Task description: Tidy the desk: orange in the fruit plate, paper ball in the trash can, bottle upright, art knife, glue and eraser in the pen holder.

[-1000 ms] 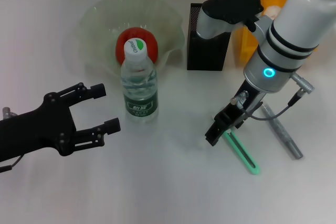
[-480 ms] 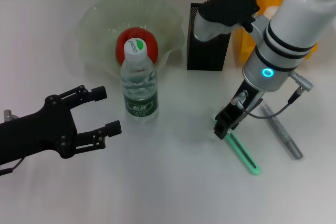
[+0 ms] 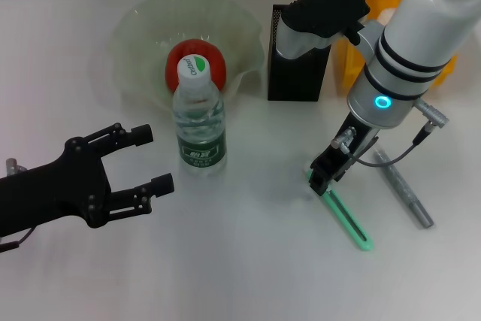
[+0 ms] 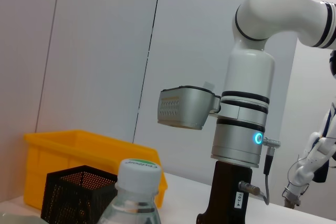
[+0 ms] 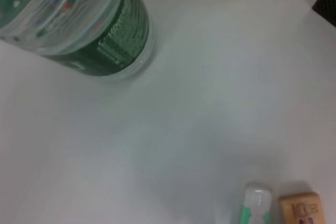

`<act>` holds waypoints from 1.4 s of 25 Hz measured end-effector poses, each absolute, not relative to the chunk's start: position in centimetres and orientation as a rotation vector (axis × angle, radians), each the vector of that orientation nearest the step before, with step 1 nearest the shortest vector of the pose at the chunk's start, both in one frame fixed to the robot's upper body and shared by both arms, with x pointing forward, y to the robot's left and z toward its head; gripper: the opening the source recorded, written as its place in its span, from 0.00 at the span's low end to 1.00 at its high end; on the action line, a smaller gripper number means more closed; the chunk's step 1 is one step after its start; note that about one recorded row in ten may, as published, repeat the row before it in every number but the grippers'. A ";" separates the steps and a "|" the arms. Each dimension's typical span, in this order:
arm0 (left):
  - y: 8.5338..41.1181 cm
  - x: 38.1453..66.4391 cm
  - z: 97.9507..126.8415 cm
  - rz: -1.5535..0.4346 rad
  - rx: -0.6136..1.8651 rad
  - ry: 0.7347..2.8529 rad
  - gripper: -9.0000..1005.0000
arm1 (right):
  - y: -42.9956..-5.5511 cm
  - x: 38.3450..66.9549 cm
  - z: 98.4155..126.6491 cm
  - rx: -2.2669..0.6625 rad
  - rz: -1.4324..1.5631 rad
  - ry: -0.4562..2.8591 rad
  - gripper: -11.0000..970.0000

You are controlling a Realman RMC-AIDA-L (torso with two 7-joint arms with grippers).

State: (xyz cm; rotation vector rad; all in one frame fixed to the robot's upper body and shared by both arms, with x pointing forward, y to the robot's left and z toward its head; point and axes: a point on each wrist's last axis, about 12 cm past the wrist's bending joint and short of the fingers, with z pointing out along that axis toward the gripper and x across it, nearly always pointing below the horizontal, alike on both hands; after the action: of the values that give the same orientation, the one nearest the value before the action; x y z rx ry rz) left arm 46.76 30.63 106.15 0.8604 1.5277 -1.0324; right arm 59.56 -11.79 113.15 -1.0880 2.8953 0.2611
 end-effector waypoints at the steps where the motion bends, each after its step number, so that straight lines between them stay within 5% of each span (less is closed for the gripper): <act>1: 30.6 46.8 106.1 -1.032 0.860 1.528 0.84 | -11.8 59.5 113.1 -1.089 0.261 2.895 0.37; 27: 30.5 46.5 105.9 -1.015 0.860 1.518 0.84 | -11.5 59.5 112.4 -1.099 0.251 2.888 0.35; 35: 30.5 46.4 105.8 -1.016 0.857 1.520 0.84 | -11.4 59.3 112.6 -1.114 0.275 2.881 0.20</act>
State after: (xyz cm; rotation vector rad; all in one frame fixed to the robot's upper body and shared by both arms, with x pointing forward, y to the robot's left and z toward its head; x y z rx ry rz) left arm 46.38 30.49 105.82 0.8572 1.5199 -1.0156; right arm 59.27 -11.40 112.59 -1.1139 2.8813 0.2749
